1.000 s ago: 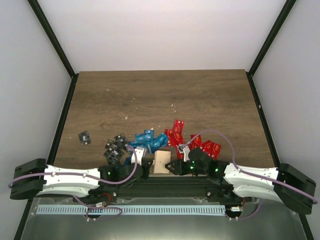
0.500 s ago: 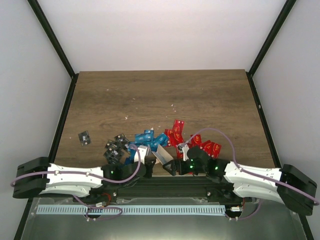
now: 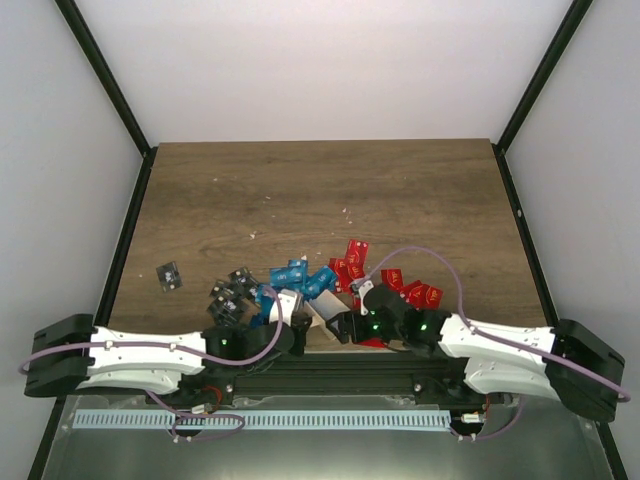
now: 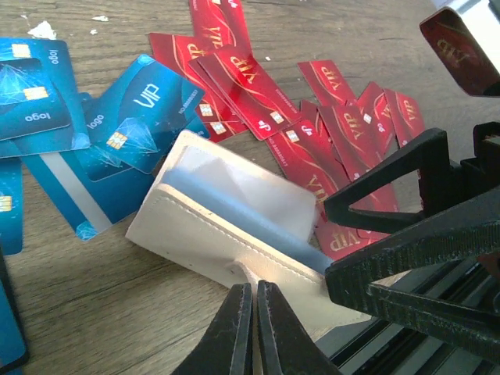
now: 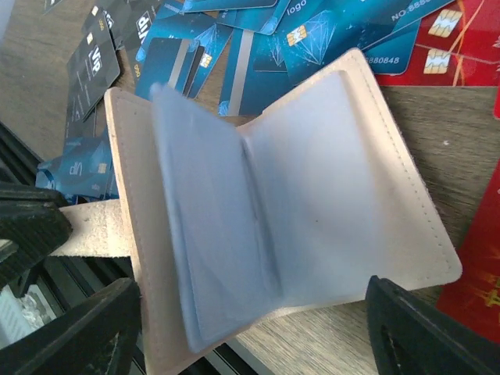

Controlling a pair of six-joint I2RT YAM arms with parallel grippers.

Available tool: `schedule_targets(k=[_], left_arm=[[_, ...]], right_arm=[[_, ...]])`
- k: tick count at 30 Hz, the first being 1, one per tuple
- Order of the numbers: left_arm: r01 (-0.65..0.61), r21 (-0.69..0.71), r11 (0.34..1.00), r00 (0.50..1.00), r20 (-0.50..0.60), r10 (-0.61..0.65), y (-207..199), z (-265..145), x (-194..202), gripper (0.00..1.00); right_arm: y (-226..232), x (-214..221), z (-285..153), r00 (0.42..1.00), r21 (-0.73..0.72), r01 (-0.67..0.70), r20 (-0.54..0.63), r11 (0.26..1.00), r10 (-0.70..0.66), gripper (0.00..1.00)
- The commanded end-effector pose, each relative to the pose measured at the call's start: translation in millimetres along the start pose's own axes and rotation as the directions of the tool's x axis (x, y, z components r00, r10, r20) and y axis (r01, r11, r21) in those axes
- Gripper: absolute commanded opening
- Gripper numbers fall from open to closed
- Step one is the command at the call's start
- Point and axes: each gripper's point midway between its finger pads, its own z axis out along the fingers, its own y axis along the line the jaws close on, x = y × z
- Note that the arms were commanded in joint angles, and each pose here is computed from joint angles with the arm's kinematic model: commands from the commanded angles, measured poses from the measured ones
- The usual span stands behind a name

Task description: Put the credit cards into the card holder

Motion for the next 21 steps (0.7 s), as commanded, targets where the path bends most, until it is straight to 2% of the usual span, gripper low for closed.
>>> schedule_targets(k=[1, 5, 13, 17, 21], left_arm=[[-0.047, -0.028, 0.999, 0.999, -0.008, 0.047, 4.4, -7.3, -6.0, 0.04], [-0.056, -0.024, 0.998, 0.998, -0.005, 0.056, 9.1, -18.7, -10.6, 0.04], [-0.02, -0.042, 0.999, 0.999, -0.025, 0.019, 37.2, -29.5, 2.5, 0.04], [0.009, 0.015, 1.0, 1.0, -0.001, -0.009, 37.0, -33.7, 3.1, 0.04], [-0.042, 0.13, 0.991, 0.999, 0.014, 0.041, 16.3, -35.5, 0.6, 0.04]], right_arm=[[13.3, -13.0, 4.6, 0.999, -0.035, 0.045, 0.024, 0.998, -0.045, 0.76], [12.8, -16.2, 14.1, 0.999, -0.009, 0.05, 0.009, 0.999, -0.05, 0.67], [12.4, -5.0, 33.8, 0.997, -0.029, 0.055, -0.049, 0.998, -0.056, 0.6], [33.0, -3.1, 32.9, 0.994, -0.138, 0.079, -0.066, 0.987, -0.088, 0.57], [34.5, -8.4, 27.1, 0.996, -0.139, 0.079, -0.039, 0.987, -0.085, 0.57]])
